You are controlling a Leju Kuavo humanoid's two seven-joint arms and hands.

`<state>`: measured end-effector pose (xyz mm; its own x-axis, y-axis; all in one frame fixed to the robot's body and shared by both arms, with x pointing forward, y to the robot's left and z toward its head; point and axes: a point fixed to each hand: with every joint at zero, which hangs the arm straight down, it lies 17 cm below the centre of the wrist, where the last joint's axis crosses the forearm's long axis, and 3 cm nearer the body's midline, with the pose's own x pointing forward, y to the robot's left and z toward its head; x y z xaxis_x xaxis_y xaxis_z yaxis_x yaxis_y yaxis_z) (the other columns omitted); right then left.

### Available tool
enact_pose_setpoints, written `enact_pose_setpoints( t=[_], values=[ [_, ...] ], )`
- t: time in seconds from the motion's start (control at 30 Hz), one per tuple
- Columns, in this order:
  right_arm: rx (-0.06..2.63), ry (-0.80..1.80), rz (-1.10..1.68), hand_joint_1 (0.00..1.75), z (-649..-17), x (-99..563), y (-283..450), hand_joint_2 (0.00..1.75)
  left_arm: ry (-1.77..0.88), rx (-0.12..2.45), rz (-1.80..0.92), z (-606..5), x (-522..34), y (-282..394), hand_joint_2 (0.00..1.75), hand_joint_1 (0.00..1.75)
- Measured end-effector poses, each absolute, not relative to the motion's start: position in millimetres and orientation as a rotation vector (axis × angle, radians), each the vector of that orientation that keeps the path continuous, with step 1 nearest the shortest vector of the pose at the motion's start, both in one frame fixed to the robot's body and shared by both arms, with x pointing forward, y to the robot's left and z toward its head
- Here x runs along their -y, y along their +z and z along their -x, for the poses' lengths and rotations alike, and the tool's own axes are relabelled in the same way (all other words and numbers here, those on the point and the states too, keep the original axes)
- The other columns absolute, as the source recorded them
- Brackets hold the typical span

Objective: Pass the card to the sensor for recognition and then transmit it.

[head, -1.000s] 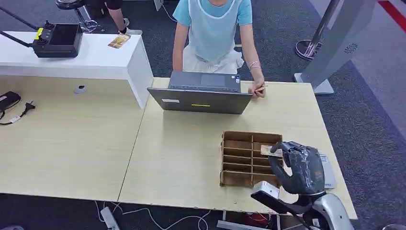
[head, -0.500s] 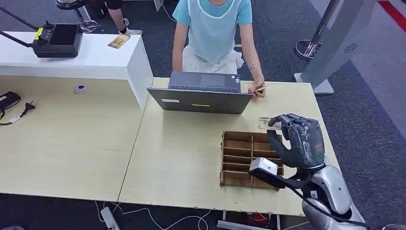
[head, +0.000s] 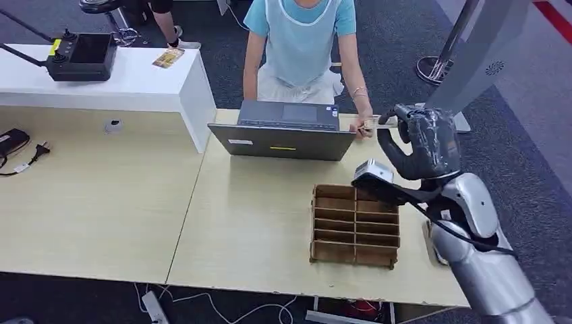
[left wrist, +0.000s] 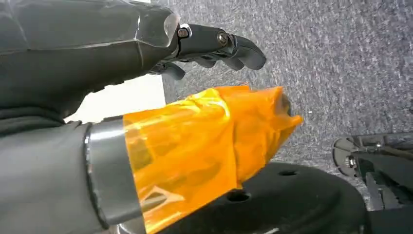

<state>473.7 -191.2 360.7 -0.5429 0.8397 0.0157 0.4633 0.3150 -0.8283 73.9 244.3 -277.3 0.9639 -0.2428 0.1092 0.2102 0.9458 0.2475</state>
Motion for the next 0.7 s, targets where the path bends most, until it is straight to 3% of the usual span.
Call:
enact_pose_setpoints(
  t=[0.5,0.7],
  values=[
    [1.949,1.111,1.068,1.75,-578,209,385,1.75,-0.276,0.153,-0.232,-77,-245,-277,0.0,0.0],
    [1.903,1.106,0.915,1.73,-602,201,376,1.75,-0.295,0.157,-0.231,-78,-244,-277,0.0,0.0]
  ],
)
